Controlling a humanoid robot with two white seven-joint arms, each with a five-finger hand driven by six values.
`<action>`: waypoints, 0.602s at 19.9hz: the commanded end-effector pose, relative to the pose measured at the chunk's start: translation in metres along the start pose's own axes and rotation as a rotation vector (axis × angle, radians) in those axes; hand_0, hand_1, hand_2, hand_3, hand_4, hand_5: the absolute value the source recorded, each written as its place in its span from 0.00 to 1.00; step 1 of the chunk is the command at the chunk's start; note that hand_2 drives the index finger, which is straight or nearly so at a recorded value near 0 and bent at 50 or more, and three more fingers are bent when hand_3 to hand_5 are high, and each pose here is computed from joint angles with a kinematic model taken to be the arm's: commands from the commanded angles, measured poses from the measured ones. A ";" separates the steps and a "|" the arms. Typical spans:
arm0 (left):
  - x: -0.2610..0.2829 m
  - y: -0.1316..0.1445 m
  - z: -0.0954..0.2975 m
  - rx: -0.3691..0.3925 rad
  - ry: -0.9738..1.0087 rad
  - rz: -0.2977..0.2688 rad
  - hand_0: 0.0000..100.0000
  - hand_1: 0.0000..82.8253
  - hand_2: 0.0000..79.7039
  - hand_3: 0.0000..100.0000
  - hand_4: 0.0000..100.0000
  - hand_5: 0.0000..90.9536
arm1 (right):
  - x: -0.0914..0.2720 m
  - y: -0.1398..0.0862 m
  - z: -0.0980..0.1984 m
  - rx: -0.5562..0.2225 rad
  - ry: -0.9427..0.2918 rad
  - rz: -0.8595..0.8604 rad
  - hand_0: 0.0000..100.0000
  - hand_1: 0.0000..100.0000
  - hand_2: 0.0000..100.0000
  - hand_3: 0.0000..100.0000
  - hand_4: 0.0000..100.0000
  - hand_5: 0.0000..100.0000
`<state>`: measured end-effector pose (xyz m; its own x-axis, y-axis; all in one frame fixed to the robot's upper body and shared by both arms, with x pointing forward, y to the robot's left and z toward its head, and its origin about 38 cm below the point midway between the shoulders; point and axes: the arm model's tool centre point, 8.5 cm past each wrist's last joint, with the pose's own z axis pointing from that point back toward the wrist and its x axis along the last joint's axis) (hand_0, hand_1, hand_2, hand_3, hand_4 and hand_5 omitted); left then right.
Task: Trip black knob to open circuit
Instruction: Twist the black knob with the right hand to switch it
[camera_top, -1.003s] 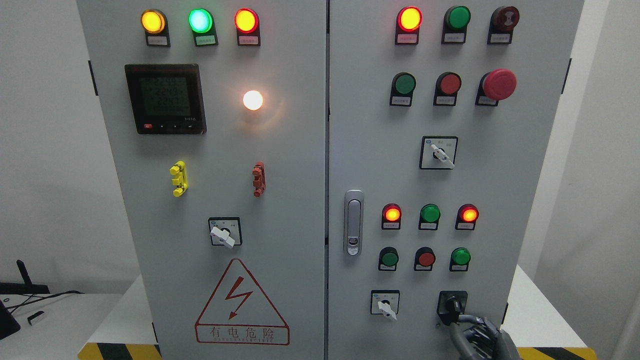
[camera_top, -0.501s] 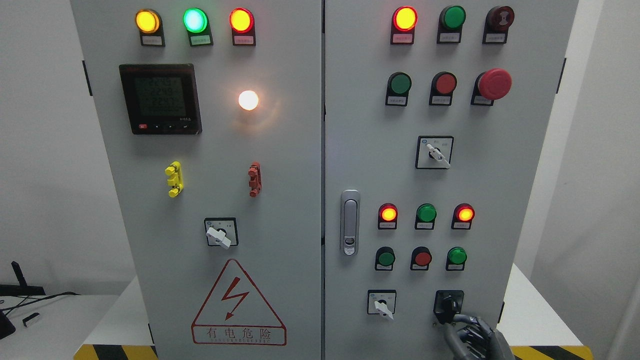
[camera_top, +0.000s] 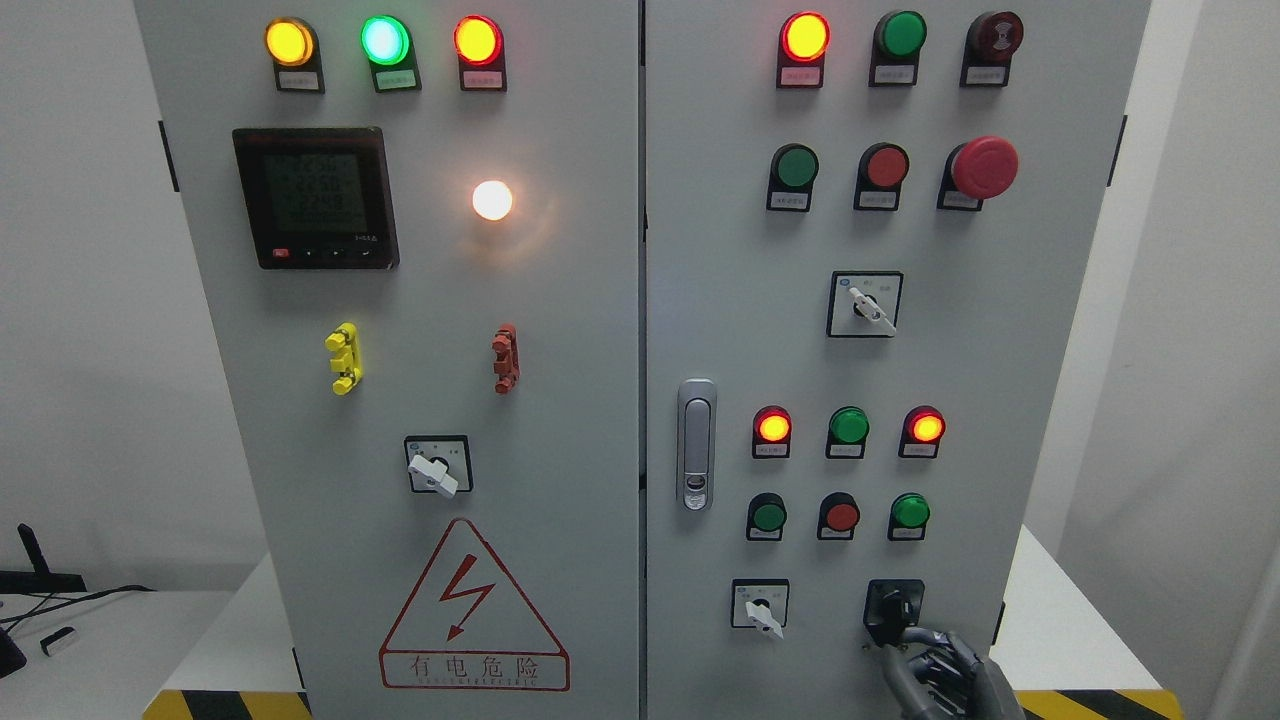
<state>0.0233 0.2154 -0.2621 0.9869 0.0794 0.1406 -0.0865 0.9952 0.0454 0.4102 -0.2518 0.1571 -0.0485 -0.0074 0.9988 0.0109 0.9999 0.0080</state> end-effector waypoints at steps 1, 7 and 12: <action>0.000 0.000 0.000 -0.005 -0.002 -0.030 0.12 0.47 0.00 0.00 0.00 0.00 | 0.002 0.003 0.001 0.010 -0.007 -0.005 0.41 0.73 0.43 0.74 0.69 0.67; 0.000 0.000 0.000 -0.005 -0.002 -0.030 0.12 0.47 0.00 0.00 0.00 0.00 | 0.003 0.004 0.002 0.017 -0.015 -0.006 0.41 0.73 0.43 0.74 0.69 0.67; 0.000 0.000 0.000 -0.005 -0.002 -0.030 0.12 0.47 0.00 0.00 0.00 0.00 | 0.003 0.004 0.003 0.018 -0.016 -0.006 0.41 0.73 0.43 0.74 0.69 0.67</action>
<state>0.0232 0.2154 -0.2621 0.9869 0.0794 0.1405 -0.0865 0.9952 0.0454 0.4085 -0.2485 0.1581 -0.0557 -0.0113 0.9984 -0.0045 0.9999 0.0111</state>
